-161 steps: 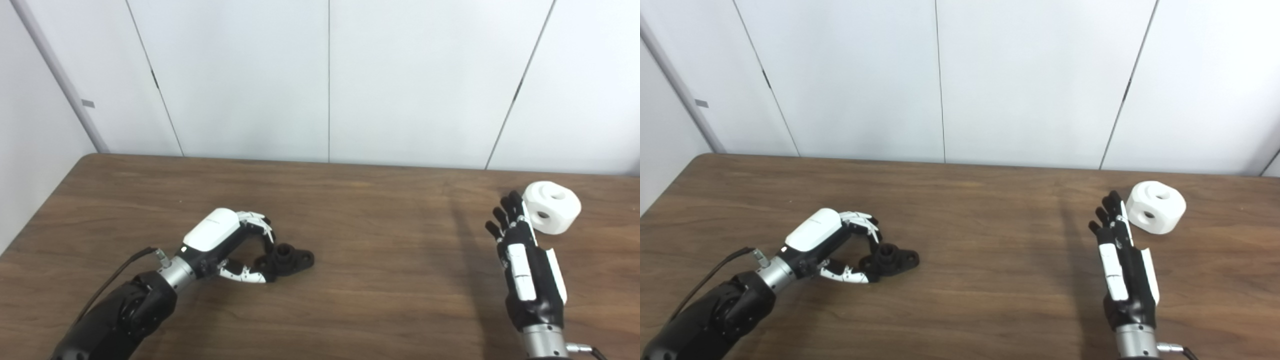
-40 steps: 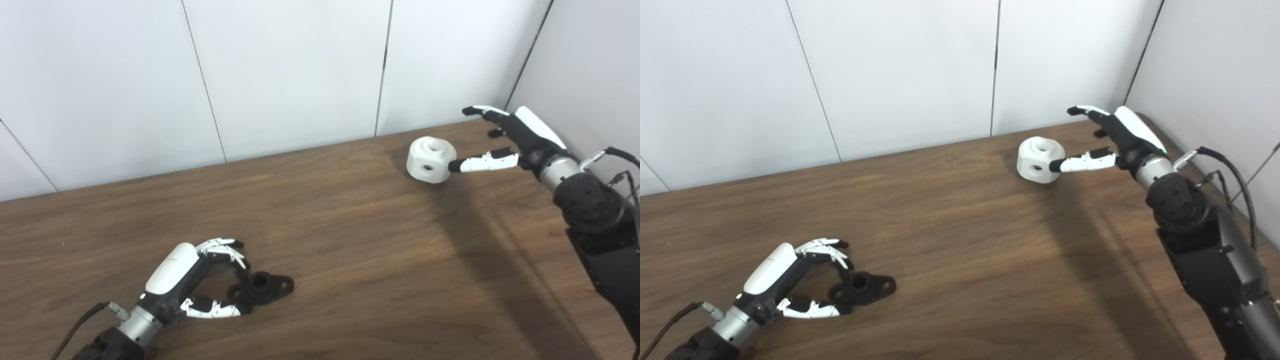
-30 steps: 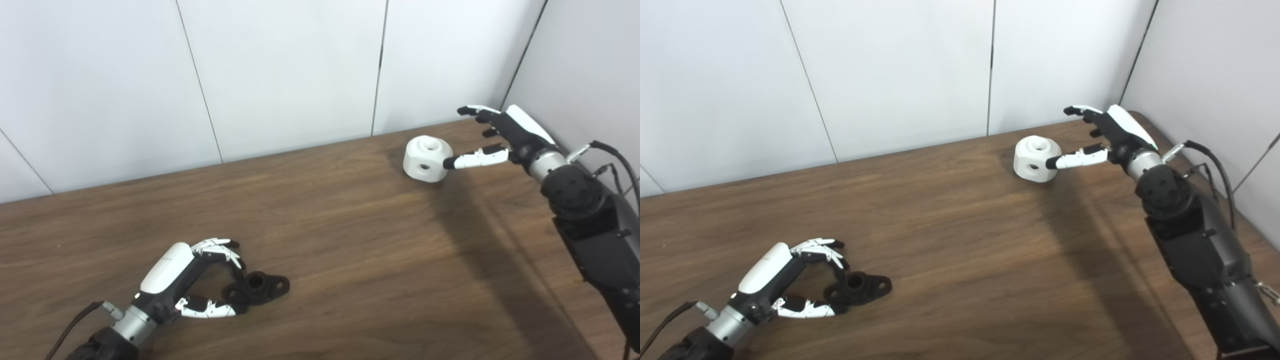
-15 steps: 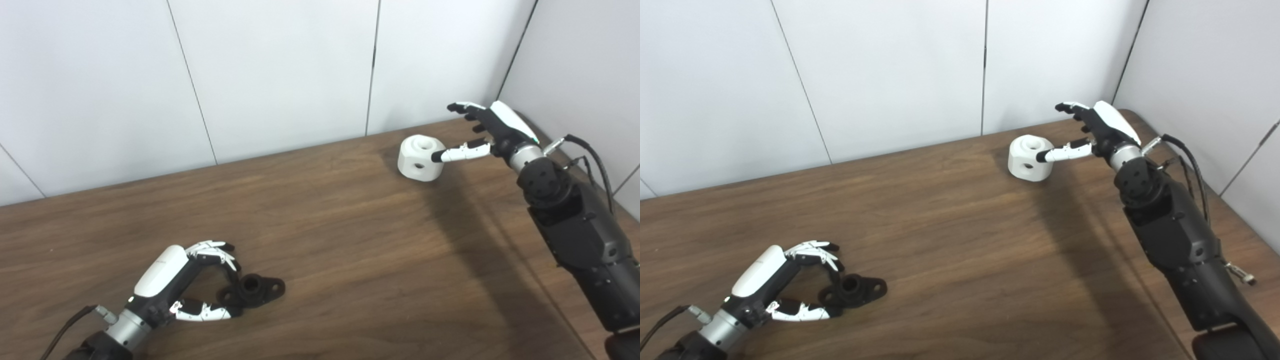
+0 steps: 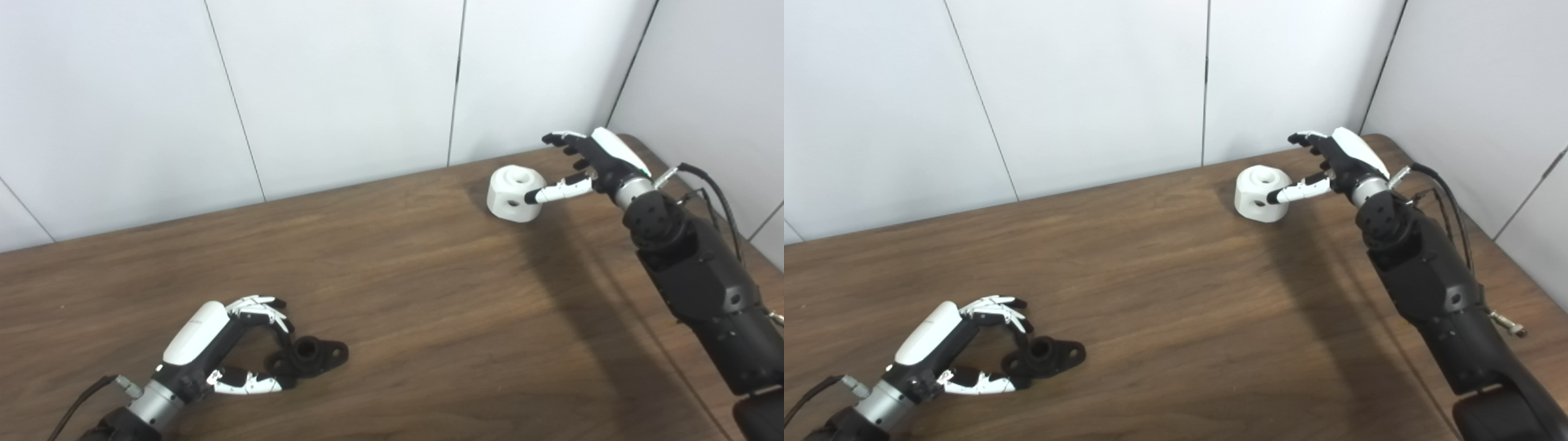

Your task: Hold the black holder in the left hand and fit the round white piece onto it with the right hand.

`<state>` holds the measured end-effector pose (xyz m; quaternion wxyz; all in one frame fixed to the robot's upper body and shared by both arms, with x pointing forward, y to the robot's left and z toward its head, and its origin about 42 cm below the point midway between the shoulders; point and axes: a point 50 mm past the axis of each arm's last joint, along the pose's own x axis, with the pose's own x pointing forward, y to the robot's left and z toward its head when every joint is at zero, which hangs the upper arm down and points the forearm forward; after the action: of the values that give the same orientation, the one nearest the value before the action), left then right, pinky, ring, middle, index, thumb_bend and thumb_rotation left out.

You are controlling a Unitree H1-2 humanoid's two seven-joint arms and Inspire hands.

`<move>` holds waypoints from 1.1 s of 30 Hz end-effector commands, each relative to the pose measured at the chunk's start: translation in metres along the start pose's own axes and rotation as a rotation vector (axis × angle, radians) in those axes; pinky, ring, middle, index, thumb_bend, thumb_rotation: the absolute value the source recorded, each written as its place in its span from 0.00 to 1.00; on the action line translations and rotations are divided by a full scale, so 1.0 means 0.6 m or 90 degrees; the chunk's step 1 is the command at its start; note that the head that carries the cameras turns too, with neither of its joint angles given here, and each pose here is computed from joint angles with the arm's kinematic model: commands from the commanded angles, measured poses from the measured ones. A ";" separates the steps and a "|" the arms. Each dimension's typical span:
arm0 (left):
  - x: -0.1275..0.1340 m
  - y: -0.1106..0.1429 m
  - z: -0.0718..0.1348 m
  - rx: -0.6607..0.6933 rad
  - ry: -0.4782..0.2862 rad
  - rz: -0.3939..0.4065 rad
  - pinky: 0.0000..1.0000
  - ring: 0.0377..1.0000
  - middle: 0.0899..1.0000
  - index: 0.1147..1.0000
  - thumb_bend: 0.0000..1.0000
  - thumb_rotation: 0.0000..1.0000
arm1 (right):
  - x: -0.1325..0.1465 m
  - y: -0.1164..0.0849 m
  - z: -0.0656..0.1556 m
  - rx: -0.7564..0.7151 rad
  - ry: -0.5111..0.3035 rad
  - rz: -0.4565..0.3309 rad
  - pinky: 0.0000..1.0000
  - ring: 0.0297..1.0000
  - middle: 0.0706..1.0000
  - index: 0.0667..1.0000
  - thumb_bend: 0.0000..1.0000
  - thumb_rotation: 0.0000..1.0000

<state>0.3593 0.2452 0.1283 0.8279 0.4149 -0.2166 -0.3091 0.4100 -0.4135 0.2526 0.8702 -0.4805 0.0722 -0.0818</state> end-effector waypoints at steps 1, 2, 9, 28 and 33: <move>-0.017 0.006 -0.009 0.019 0.018 -0.027 0.85 0.82 0.61 0.42 0.52 0.04 | 0.014 -0.046 0.032 -0.014 -0.052 -0.047 0.78 0.88 0.88 0.83 0.91 0.34; -0.018 0.006 -0.008 0.019 0.017 -0.028 0.85 0.82 0.60 0.42 0.52 0.04 | 0.015 -0.044 0.033 -0.015 -0.050 -0.044 0.78 0.88 0.88 0.83 0.91 0.34; -0.020 0.007 -0.008 0.020 0.017 -0.026 0.85 0.82 0.61 0.42 0.52 0.04 | 0.021 -0.035 0.031 -0.016 -0.043 -0.035 0.71 0.85 0.87 0.82 0.93 0.33; -0.027 0.016 -0.005 0.019 0.015 -0.024 0.85 0.81 0.60 0.42 0.52 0.04 | 0.029 -0.013 0.016 -0.021 -0.028 -0.012 0.80 0.89 0.89 0.81 0.90 0.33; -0.028 0.017 -0.004 0.019 0.015 -0.025 0.84 0.81 0.60 0.42 0.52 0.04 | 0.030 -0.006 0.015 -0.027 -0.032 -0.011 0.81 0.90 0.89 0.81 0.90 0.34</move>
<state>0.3546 0.2509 0.1321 0.8262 0.4168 -0.2149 -0.3121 0.4192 -0.4117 0.2286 0.8639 -0.4904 0.0997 -0.0575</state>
